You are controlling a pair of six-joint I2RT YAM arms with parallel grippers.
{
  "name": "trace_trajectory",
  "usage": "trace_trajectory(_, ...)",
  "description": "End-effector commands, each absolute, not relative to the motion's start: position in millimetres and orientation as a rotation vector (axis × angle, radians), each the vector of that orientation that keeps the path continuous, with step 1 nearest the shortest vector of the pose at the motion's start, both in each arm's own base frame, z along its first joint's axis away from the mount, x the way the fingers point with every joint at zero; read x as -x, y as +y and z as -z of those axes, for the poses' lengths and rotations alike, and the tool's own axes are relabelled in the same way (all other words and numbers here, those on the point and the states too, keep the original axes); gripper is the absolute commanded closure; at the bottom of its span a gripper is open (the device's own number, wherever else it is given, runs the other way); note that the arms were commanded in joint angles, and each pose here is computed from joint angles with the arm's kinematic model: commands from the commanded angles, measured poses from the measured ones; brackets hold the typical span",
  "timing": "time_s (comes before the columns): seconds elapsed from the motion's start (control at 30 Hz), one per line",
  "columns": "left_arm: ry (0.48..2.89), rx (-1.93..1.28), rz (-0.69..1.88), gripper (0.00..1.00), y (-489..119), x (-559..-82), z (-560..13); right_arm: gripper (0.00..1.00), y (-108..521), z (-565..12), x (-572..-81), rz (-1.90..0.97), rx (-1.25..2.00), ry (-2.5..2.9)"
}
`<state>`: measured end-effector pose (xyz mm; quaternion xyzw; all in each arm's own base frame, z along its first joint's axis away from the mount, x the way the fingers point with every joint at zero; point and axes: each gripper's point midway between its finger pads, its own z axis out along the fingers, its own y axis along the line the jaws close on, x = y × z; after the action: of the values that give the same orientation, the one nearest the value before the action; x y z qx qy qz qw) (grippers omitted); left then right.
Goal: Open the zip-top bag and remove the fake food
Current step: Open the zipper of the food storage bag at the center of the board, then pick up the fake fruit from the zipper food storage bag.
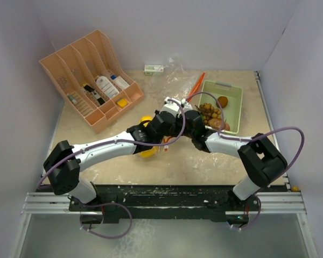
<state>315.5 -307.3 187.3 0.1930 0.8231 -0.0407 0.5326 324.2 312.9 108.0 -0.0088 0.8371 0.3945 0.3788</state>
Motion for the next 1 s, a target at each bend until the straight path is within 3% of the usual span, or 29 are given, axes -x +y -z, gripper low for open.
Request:
trace_trajectory(0.0,1.909,-0.363,0.122,1.0,-296.1,-326.7,-212.5,0.93,291.9,-122.6,-328.1,-0.869,0.018,2.115)
trace_trajectory(0.13,1.912,-0.344,0.119,1.0,-289.5,-332.4,-212.4,0.91,253.0,-116.1,-328.9,-0.619,-0.011,2.157)
trace_trajectory(0.3,1.917,-0.349,0.165,1.0,-296.5,-331.4,-211.2,0.9,265.2,-116.1,-327.2,-0.663,0.116,2.133)
trace_trajectory(0.67,1.94,-0.357,0.247,1.0,-307.6,-325.7,-200.3,0.86,336.1,-182.2,-326.7,-1.128,0.231,1.909)
trace_trajectory(0.97,1.893,-0.328,0.206,1.0,-295.6,-328.8,-220.6,0.86,324.5,-71.7,-342.2,-0.966,0.077,2.109)
